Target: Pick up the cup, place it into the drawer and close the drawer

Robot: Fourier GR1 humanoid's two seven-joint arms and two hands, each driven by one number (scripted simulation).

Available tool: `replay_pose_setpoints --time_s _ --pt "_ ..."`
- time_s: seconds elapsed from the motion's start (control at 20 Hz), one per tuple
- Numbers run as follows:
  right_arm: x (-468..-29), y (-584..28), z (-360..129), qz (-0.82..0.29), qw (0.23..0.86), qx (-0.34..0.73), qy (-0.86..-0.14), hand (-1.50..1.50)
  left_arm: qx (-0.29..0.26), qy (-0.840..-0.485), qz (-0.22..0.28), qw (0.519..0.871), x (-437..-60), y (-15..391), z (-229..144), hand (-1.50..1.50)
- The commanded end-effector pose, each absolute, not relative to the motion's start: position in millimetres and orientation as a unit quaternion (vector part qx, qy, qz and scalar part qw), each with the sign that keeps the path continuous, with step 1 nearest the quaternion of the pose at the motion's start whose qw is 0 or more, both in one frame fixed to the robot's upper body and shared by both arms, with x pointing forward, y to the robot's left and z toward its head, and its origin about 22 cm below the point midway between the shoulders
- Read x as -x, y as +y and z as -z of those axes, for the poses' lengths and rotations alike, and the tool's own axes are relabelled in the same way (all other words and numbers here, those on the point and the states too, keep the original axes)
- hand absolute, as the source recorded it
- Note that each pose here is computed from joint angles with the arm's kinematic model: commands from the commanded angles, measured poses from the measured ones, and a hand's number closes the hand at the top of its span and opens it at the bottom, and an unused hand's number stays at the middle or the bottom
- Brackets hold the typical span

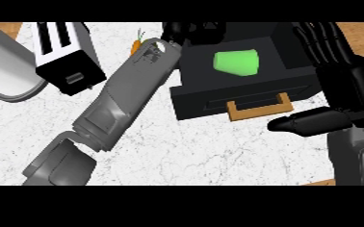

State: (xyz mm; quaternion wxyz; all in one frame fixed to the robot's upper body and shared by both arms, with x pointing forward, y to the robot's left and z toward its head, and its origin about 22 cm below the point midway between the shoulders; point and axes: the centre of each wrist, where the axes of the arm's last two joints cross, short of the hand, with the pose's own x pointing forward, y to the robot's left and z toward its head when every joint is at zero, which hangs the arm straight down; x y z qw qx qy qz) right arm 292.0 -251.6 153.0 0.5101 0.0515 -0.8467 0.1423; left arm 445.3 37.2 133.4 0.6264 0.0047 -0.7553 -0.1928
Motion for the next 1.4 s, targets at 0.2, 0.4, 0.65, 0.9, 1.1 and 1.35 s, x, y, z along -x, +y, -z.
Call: replay_pose_setpoints --time_s 0.2,0.4,0.65,0.9,1.1,1.35 --pt "-299.3 -239.7 -165.7 -0.171 0.488 -0.1 -0.85 -1.5 0.021 -0.763 0.174 0.623 -440.0 41.2 -115.3 -1.5" --pt "-298.9 -212.3 -151.9 -0.213 0.488 -0.197 -0.823 1.5 0.068 -0.777 0.121 0.614 -437.1 42.5 -112.9 -1.5" --pt "-295.0 -205.9 -153.4 -0.307 0.484 -0.264 -0.776 1.5 0.124 -0.806 0.072 0.574 -436.5 39.4 -123.1 -1.5" --pt "-290.6 -209.0 -149.6 -0.453 0.523 -0.194 -0.695 1.5 0.113 -0.815 0.029 0.567 -440.2 37.1 -134.3 -1.5" --pt "-283.1 -215.0 -142.3 -0.48 0.549 -0.12 -0.674 -1.5 0.093 -0.815 0.021 0.571 -439.7 36.3 -131.3 -1.5" --pt "-281.6 -210.8 -119.3 -0.511 0.547 0.0 -0.663 -1.5 0.112 -0.813 -0.007 0.571 -438.0 44.5 -117.0 -1.5"
